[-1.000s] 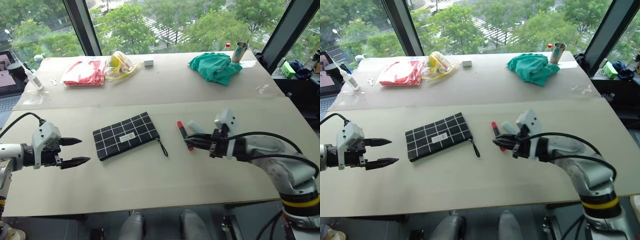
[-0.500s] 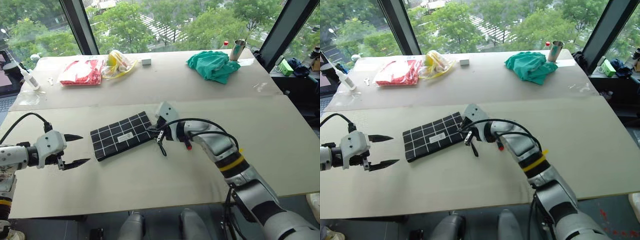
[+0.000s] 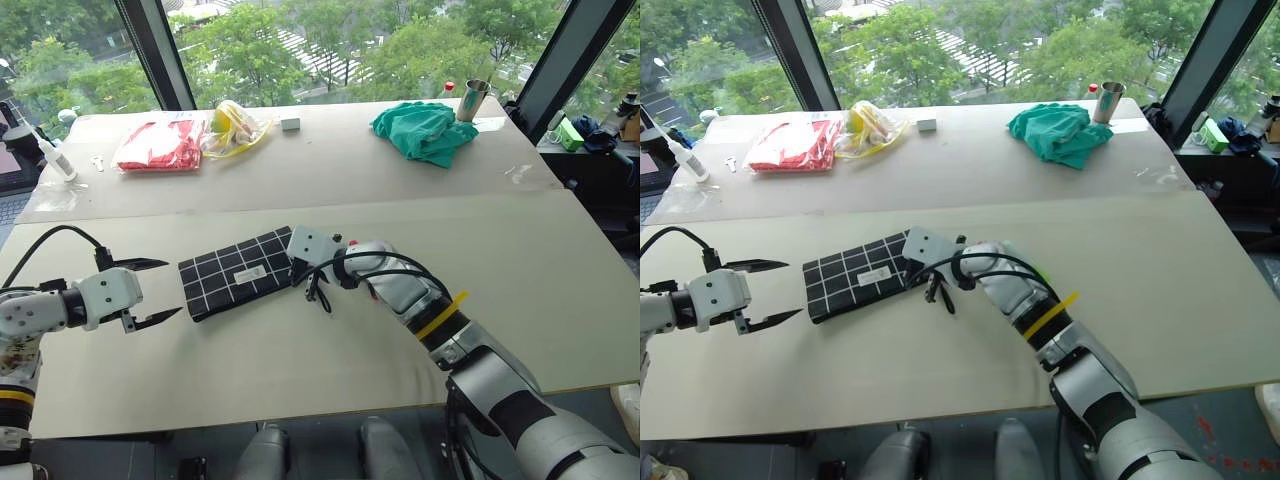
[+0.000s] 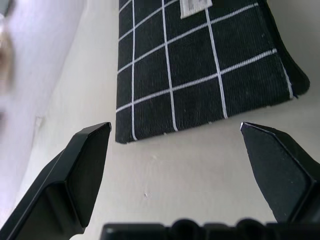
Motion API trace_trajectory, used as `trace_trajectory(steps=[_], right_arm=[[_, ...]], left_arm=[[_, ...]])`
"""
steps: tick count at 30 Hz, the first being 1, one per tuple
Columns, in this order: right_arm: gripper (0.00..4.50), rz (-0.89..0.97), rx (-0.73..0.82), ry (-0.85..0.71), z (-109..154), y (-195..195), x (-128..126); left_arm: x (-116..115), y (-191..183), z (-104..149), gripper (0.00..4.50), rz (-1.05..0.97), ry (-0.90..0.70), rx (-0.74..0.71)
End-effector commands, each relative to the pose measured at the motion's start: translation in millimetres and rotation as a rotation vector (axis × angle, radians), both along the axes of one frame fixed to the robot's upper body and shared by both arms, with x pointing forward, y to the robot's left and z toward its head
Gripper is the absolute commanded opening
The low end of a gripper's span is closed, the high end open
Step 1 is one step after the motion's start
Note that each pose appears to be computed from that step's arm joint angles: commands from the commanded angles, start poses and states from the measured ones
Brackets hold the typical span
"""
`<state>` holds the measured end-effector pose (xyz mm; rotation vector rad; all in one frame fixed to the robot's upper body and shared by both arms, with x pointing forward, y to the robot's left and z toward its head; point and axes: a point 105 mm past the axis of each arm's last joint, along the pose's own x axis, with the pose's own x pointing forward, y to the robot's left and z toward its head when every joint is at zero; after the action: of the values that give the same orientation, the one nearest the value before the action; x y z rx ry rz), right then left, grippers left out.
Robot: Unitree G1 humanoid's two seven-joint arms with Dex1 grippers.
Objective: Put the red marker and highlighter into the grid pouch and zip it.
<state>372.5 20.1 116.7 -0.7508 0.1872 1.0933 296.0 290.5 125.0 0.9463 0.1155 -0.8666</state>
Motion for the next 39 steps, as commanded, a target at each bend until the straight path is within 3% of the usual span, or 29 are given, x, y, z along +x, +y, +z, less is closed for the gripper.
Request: trace_trajectory(steps=[1,7,10,21,30,33,39], right_arm=[[0.06,-0.04,-0.026,-0.01,-4,-9,5],[0.06,-0.089,-0.004,0.005,-2,-17,11],[0.06,-0.094,-0.008,0.007,-4,-18,11],[0.06,-0.091,0.015,0.032,-4,-15,6],[0.06,-0.08,0.008,0.039,-6,-15,3],[0.0,-0.089,0.008,0.041,-6,-17,3],[0.0,-0.109,0.009,0.045,-8,-22,5]], left_arm=[[0,-6,-4,4.5,-0.037,-0.005,0.025],[-11,1,-28,4.5,-0.062,0.116,0.108],[-8,6,-25,4.5,-0.047,0.109,0.109],[23,-60,-22,4.5,-0.239,-0.21,0.089],[34,-74,-17,4.5,-0.288,-0.332,0.12],[38,-72,-12,3.79,-0.268,-0.324,0.085],[36,-71,-12,1.54,-0.256,-0.252,-0.015]])
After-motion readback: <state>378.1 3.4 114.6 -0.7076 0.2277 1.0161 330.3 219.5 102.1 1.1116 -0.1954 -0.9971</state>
